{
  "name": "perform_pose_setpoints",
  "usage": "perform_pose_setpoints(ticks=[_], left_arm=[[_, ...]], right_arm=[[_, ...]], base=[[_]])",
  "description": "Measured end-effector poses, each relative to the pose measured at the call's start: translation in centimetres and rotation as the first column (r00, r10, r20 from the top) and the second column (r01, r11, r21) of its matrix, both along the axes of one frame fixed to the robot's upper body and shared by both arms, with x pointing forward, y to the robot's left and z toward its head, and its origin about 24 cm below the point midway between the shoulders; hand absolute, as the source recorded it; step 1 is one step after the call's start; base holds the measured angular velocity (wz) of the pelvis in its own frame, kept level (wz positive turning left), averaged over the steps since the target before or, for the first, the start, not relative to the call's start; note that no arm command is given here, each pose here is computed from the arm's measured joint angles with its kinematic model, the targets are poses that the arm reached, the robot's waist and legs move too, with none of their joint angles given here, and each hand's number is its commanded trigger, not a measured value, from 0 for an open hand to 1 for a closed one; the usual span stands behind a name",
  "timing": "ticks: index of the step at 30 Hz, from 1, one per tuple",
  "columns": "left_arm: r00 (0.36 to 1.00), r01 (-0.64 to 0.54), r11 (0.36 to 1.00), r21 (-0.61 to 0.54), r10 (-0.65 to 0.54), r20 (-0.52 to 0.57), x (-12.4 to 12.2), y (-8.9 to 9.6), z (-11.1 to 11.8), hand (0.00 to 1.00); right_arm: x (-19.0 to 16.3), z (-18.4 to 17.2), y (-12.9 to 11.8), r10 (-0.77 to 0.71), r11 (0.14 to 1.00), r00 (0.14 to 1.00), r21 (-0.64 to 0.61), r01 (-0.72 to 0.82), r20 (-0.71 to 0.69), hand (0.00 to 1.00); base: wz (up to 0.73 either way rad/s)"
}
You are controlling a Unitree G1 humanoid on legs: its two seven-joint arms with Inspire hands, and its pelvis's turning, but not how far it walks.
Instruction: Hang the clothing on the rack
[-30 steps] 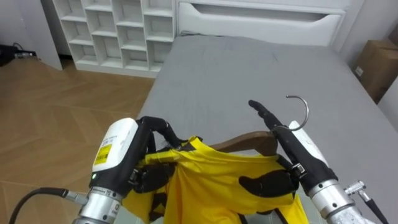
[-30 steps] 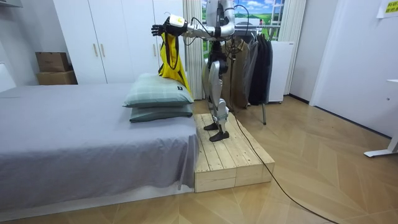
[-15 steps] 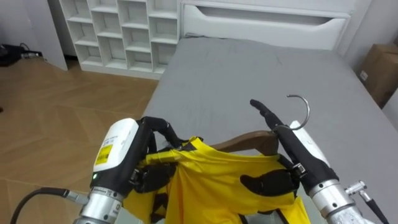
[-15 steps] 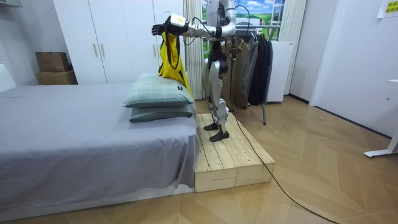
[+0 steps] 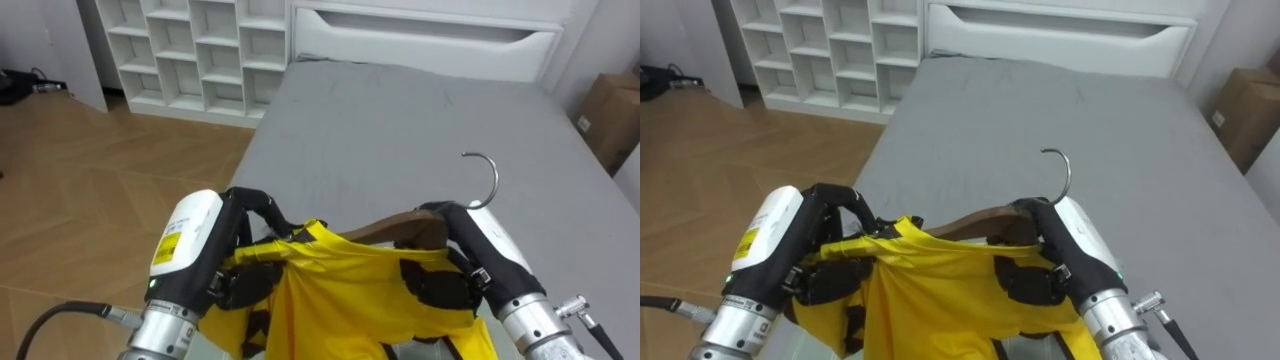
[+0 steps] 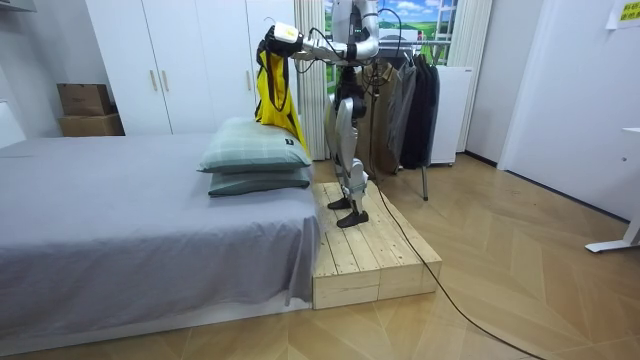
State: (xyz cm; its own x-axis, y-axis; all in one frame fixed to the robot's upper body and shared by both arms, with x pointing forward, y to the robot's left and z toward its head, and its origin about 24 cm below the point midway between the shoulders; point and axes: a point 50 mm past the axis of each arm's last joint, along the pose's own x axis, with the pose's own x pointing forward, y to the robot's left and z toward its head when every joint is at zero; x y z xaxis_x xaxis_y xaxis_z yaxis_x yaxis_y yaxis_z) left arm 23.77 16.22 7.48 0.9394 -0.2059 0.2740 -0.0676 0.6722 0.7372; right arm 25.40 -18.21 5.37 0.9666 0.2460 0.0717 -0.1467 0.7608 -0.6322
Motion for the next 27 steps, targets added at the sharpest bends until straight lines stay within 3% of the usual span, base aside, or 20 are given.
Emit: perform_pose_setpoints(ticks=[27], left_arm=[[1.000, 0.008, 0.999, -0.044, -0.008, -0.007, -0.02, -0.25, -0.03, 1.00]], right_arm=[[-0.07, 0.00, 0.18, -0.025, 0.999, 0.999, 0.039, 0.024, 0.029, 1.00]], base=[[0.00]])
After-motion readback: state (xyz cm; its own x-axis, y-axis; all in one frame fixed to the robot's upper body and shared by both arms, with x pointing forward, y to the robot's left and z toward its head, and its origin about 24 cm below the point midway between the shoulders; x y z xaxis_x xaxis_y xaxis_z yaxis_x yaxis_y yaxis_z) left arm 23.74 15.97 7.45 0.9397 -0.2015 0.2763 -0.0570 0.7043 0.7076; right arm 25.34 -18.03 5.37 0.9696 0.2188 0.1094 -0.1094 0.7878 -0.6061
